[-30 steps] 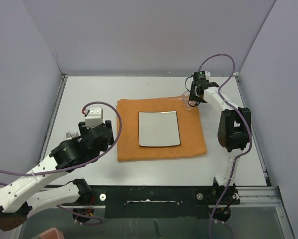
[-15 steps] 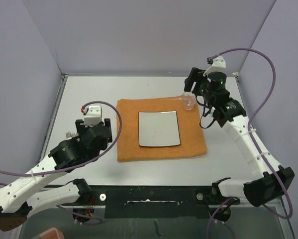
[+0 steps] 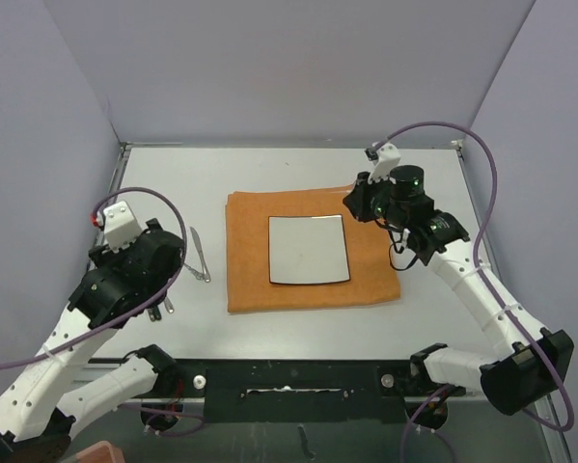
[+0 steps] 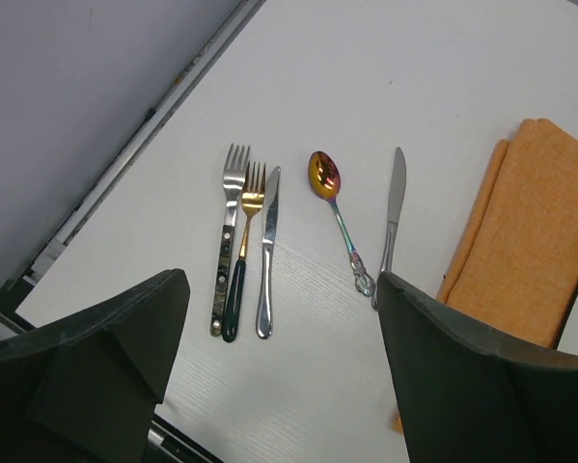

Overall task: Set the dinner table for one person
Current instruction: Place the cup on the napkin, then pick up the knife at the center of the board.

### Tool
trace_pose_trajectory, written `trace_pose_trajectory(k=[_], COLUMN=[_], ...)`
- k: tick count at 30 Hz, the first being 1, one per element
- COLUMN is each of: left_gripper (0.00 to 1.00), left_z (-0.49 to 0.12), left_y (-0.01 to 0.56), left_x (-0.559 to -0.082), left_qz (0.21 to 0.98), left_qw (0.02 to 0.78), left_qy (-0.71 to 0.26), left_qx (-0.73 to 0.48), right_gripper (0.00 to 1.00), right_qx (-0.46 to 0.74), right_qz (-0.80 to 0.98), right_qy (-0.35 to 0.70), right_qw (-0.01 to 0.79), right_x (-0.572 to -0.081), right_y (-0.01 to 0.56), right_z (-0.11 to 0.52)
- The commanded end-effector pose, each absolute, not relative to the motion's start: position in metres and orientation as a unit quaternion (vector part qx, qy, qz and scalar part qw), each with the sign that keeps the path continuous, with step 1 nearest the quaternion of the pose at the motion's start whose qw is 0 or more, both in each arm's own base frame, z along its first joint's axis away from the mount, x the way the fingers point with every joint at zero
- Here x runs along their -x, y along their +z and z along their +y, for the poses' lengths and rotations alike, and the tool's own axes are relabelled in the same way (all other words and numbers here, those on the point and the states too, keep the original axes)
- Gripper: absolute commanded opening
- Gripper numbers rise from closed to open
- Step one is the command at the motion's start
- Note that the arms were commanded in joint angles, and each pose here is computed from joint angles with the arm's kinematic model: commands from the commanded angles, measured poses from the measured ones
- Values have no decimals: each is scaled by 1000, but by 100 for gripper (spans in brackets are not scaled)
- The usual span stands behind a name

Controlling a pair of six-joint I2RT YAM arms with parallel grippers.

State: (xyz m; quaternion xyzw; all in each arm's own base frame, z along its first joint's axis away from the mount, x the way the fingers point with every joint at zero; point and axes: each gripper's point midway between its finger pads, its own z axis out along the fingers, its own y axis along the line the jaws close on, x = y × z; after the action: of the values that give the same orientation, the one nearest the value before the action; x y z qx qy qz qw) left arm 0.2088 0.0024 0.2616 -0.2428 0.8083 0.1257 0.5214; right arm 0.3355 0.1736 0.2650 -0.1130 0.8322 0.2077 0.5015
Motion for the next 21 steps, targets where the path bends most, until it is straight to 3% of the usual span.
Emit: trace_pose_trajectory(k=[1,5,12,18,21], left_gripper=[79,77,72,71,72], left_z=[17,22,-26,-53,-70], left_y=[287,268,195,160,153], left_x=[-198,-186,-171,-182,-200], left_qz=[793,823,892,917,919], left_qw=[543,476,352,302,317], left_qy=[115,159,80,70,38], left_qx=[252,266,274,252,233], right_gripper=[11,15,15,15,13], right_qx=[213,228,238,232,231], right_qz=[805,807,801,800,801], right_qy=[242,250,242,236,232], right_qw=[498,484,494,500,501], right_x=[-326,-335,-344,-333,-325], right_y=[287,283,288,291,293], right_z=[216,238,249,238,232])
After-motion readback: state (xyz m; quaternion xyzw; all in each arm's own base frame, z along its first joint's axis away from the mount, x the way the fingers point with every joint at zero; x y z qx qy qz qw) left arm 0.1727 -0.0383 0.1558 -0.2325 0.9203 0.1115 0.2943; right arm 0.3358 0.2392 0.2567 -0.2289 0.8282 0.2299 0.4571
